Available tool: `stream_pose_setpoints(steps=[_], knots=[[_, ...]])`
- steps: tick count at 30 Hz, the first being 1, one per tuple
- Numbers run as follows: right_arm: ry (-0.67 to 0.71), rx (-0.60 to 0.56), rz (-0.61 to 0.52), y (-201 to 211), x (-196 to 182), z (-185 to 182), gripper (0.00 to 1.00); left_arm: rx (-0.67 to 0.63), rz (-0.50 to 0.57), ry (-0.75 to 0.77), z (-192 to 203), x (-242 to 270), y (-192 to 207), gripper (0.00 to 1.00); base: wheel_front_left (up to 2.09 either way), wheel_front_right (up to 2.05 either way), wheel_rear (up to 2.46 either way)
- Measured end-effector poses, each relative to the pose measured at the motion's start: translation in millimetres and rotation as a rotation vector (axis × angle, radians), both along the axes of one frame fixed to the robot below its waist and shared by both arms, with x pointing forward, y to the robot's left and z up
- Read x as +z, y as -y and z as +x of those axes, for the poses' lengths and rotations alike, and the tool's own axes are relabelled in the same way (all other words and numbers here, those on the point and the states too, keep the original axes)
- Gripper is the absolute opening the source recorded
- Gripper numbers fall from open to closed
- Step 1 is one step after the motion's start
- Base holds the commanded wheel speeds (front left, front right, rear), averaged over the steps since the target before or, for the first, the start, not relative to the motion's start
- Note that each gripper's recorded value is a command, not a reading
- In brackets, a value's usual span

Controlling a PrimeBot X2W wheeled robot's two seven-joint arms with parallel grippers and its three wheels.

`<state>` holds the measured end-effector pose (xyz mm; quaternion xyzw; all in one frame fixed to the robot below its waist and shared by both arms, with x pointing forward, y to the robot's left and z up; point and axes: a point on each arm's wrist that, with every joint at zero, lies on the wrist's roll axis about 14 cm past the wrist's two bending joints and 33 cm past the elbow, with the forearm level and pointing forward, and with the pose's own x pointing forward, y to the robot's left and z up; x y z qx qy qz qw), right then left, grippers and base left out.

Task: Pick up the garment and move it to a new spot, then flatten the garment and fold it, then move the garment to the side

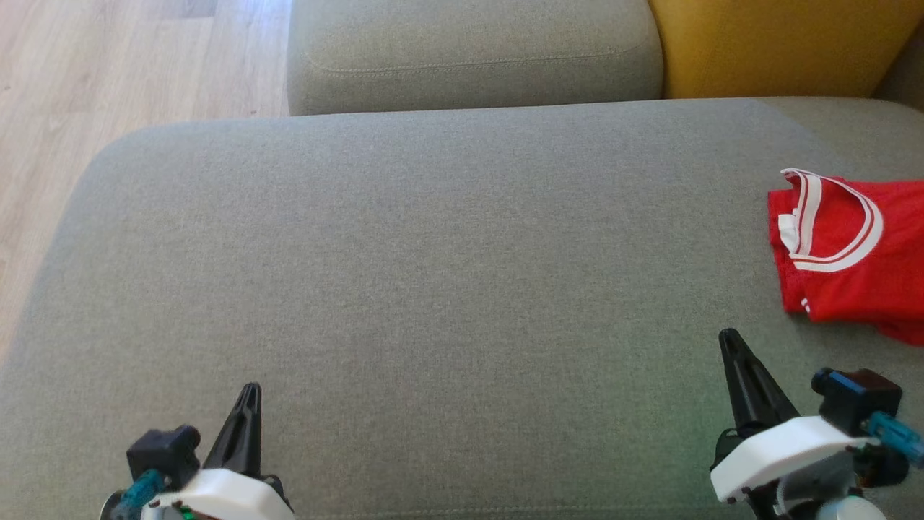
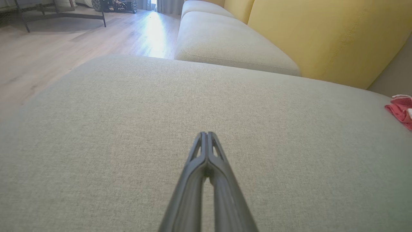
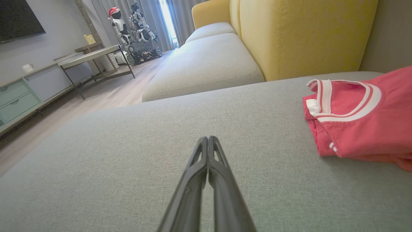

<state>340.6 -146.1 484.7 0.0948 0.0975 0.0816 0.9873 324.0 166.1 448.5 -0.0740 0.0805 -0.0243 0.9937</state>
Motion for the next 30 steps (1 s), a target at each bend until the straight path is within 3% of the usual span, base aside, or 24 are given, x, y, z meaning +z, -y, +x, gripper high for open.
stream_pose_setpoints(steps=[30], knots=[[-0.039, -0.071, 0.359, 6.9, -3.7, 7.4, 0.0, 0.102, -0.35, -0.06, 11.8, -2.1, -10.4, 0.0, 0.0, 0.0, 0.0]])
